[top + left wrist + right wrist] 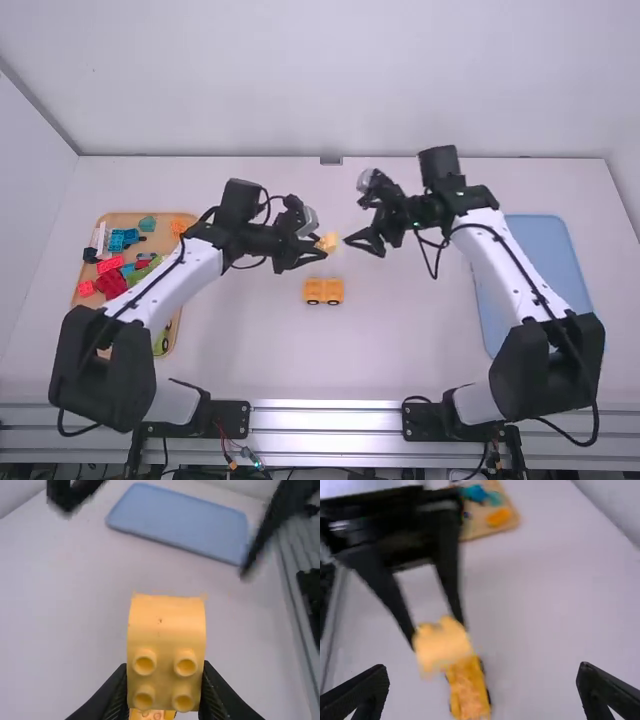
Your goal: Assemble lego blocks to make yellow taxi
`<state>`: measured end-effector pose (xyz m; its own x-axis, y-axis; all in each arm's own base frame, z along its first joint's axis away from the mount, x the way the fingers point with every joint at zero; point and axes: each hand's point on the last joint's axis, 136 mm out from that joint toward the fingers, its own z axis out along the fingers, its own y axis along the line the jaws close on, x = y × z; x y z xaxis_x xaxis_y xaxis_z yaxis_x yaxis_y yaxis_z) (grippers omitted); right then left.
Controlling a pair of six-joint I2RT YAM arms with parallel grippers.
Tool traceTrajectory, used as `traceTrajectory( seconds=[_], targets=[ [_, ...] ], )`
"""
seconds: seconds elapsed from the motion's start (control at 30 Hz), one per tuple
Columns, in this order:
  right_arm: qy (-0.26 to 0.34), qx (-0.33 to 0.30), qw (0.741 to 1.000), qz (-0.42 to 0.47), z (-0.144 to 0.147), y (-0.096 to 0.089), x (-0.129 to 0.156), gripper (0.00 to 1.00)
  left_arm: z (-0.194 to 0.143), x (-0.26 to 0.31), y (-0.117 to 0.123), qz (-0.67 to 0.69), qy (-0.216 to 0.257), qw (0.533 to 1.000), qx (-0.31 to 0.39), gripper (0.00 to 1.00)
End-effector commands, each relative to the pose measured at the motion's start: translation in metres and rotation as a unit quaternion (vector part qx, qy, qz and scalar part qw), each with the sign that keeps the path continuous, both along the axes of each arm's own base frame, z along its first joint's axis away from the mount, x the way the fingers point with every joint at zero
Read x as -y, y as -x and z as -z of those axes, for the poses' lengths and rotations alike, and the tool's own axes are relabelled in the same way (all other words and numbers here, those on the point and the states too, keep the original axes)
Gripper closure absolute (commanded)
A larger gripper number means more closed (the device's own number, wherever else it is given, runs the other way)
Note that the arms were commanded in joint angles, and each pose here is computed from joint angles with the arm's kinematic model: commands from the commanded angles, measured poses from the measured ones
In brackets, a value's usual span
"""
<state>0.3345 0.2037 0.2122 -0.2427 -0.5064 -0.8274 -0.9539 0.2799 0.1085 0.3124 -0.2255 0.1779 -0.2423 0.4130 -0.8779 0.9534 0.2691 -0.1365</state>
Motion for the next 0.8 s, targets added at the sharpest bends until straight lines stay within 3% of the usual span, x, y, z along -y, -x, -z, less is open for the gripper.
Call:
traceTrajectory(
  seconds=[0.0, 0.1, 0.23, 0.53, 0.7, 0.77],
  targets=[
    [0.028, -0.011, 0.991, 0.133, -0.01, -0.017, 0.046, 0.01, 0.02, 0.003, -0.004, -0.042, -0.054, 0.998, -0.011, 0.77],
    [0.033, -0.019, 0.952, 0.304, 0.002, -0.024, 0.101, 0.02, 0.028, 0.015, -0.007, -0.073, -0.096, 0.993, -0.001, 0.8],
    [-0.002, -0.018, 0.923, 0.384, 0.013, -0.007, 0.127, 0.01, 0.03, 0.023, -0.009, -0.09, -0.113, 0.99, 0.01, 0.92],
    [-0.084, 0.039, 0.885, 0.457, 0.022, 0.042, 0.154, 0.01, 0.059, 0.062, -0.006, -0.046, -0.132, 0.99, -0.012, 0.88],
    [-0.102, 0.065, 0.871, 0.476, 0.016, 0.057, 0.163, 0.01, 0.088, 0.078, -0.002, 0.006, -0.187, 0.982, -0.023, 0.91],
    [-0.112, 0.071, 0.862, 0.489, 0.011, 0.063, 0.169, 0.01, 0.107, 0.085, -0.005, 0.018, -0.234, 0.972, -0.018, 0.93]
  ],
)
